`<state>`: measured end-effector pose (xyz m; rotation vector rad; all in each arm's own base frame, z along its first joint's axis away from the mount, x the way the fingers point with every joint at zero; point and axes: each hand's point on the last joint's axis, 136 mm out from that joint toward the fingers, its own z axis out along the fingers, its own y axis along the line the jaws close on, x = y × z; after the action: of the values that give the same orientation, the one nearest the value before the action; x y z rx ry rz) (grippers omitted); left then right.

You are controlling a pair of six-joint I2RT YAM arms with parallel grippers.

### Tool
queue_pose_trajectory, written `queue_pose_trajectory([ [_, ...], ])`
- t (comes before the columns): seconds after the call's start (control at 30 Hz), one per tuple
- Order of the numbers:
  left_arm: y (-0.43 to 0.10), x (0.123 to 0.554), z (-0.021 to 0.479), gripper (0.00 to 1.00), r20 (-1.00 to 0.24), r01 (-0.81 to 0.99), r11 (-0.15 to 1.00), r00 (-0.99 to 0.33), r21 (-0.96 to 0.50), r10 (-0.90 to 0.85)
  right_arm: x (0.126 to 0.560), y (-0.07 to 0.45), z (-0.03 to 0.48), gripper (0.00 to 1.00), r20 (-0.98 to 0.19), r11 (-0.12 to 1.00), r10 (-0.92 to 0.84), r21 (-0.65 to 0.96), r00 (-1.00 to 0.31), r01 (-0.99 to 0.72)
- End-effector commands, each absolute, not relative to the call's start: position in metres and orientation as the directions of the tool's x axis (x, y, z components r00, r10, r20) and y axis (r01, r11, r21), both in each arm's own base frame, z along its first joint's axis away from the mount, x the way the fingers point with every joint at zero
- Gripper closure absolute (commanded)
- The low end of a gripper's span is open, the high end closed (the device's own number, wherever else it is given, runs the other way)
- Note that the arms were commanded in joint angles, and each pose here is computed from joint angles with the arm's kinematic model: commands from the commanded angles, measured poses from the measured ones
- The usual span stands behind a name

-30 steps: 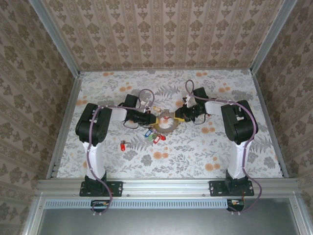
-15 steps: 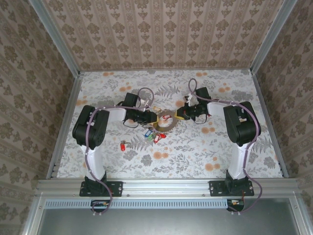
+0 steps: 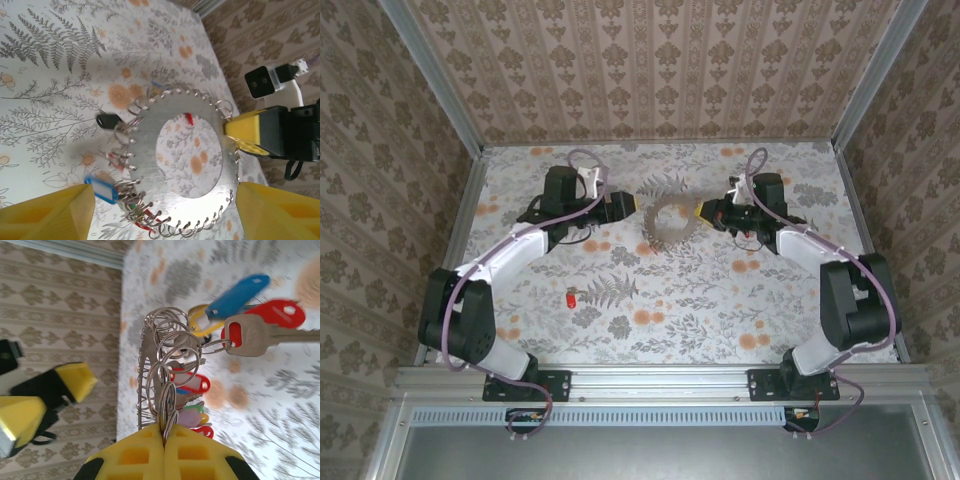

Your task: Put the keys on the keyring

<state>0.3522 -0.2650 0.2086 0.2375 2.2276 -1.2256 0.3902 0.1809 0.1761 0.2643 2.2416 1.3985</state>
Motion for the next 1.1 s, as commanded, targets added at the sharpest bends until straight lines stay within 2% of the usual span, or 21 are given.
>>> queue_pose_trajectory([
  [0.0,-0.272,0.351,0.223,0.24,-0.512,0.367,0.497,-0.837,-0.786,-0.192,0.39,0.183,0.234,1.0,-0.376,0.39,0.445,0.898,-0.813,-0.202],
  [0.2,-0.301,0.338,0.244,0.24,-0.485,0.388,0.394,-0.855,-0.833,-0.183,0.383,0.184,0.266,0.99,-0.406,0.353,0.459,0.9,-0.79,-0.258],
  [0.33,-0.311,0.338,0.251,0.24,-0.491,0.402,0.38,-0.854,-0.833,-0.172,0.381,0.188,0.272,0.99,-0.403,0.337,0.448,0.903,-0.798,-0.267],
  [0.37,-0.312,0.339,0.251,0.25,-0.489,0.401,0.378,-0.856,-0.834,-0.171,0.376,0.188,0.286,0.99,-0.428,0.33,0.448,0.895,-0.785,-0.3],
  [0.5,-0.316,0.34,0.251,0.34,-0.476,0.395,0.359,-0.862,-0.846,-0.173,0.372,0.191,0.293,0.99,-0.435,0.319,0.441,0.893,-0.785,-0.316],
  [0.7,-0.319,0.341,0.256,0.43,-0.463,0.388,0.331,-0.867,-0.86,-0.186,0.37,0.194,0.299,0.99,-0.442,0.308,0.436,0.892,-0.784,-0.331],
  [0.93,-0.322,0.341,0.276,0.73,-0.462,0.403,0.268,-0.861,-0.875,-0.214,0.371,0.196,0.298,0.97,-0.445,0.306,0.428,0.89,-0.787,-0.336],
  [1.07,-0.318,0.339,0.29,0.93,-0.485,0.427,0.258,-0.843,-0.866,-0.233,0.365,0.193,0.296,0.93,-0.47,0.353,0.413,0.872,-0.78,-0.339],
])
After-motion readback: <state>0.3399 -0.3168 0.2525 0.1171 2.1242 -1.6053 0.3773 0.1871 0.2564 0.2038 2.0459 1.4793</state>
